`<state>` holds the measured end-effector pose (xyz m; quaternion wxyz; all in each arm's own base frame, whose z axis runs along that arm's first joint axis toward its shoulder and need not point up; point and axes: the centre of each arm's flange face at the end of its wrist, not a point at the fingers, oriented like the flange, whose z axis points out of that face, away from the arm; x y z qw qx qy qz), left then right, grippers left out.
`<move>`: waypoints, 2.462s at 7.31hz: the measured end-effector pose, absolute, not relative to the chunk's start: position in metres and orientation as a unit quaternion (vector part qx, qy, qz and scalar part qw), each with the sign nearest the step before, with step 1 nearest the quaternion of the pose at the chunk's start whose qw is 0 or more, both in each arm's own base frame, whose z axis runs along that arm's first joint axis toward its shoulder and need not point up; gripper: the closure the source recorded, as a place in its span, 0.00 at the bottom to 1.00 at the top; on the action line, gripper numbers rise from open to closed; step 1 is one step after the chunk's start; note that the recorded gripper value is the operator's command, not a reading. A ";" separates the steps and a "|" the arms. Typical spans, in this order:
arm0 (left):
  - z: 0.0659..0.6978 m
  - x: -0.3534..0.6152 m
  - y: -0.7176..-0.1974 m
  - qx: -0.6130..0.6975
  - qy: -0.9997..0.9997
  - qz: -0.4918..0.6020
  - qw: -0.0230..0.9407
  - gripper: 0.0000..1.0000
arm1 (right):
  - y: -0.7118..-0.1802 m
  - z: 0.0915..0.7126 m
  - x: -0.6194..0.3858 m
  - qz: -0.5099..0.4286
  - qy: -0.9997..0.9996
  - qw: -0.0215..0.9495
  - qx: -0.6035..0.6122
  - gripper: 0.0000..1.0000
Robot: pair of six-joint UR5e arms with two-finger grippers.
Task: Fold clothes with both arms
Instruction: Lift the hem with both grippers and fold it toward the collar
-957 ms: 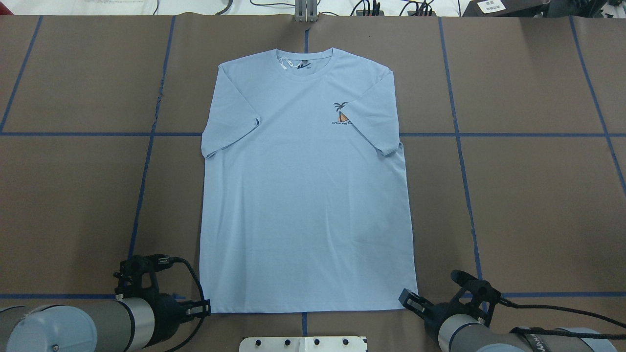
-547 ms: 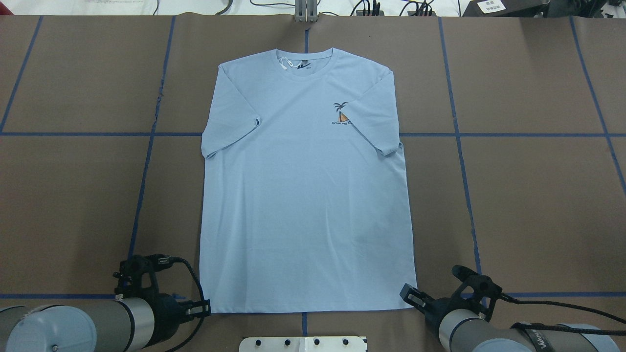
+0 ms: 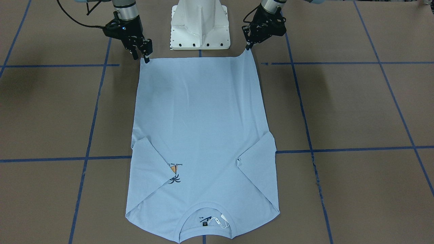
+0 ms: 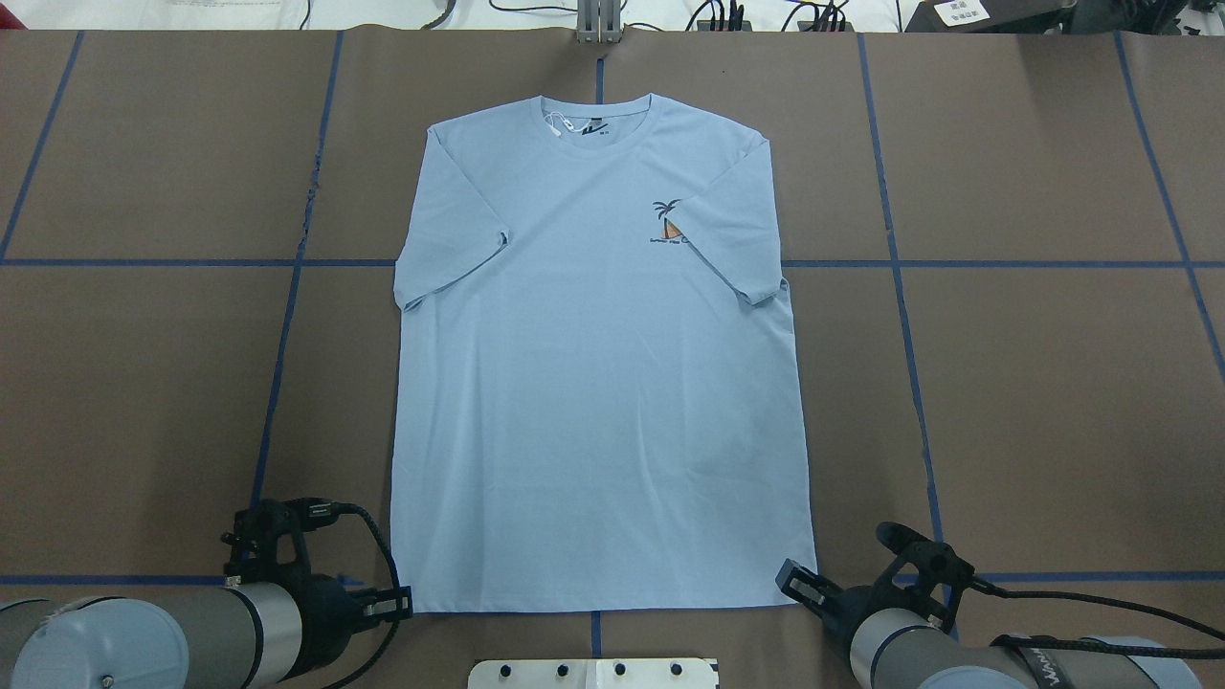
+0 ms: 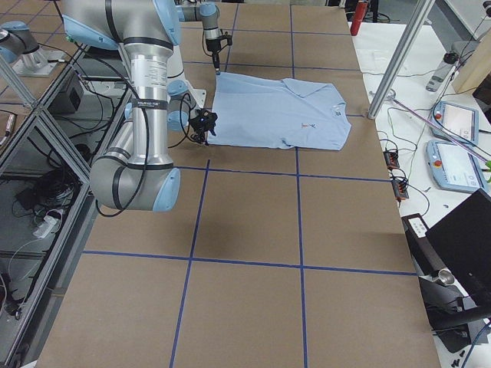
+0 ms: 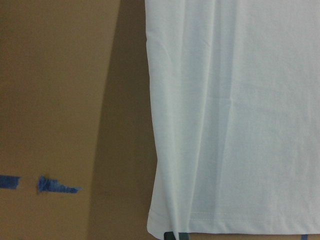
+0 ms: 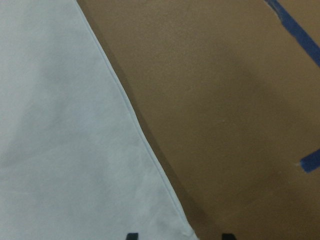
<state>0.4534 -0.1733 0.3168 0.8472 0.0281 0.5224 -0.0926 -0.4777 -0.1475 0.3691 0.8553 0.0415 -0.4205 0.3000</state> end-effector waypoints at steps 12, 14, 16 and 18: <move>0.317 0.453 -0.173 0.028 0.522 -0.093 0.847 1.00 | -0.146 0.364 -0.488 0.290 -0.383 0.875 0.058 0.64; 0.316 0.453 -0.173 0.028 0.523 -0.093 0.847 1.00 | -0.146 0.366 -0.489 0.289 -0.382 0.876 0.058 0.90; 0.316 0.453 -0.173 0.028 0.524 -0.093 0.846 1.00 | -0.145 0.366 -0.490 0.289 -0.382 0.876 0.058 1.00; 0.315 0.452 -0.173 0.028 0.524 -0.093 0.846 1.00 | -0.145 0.366 -0.488 0.288 -0.374 0.879 0.060 1.00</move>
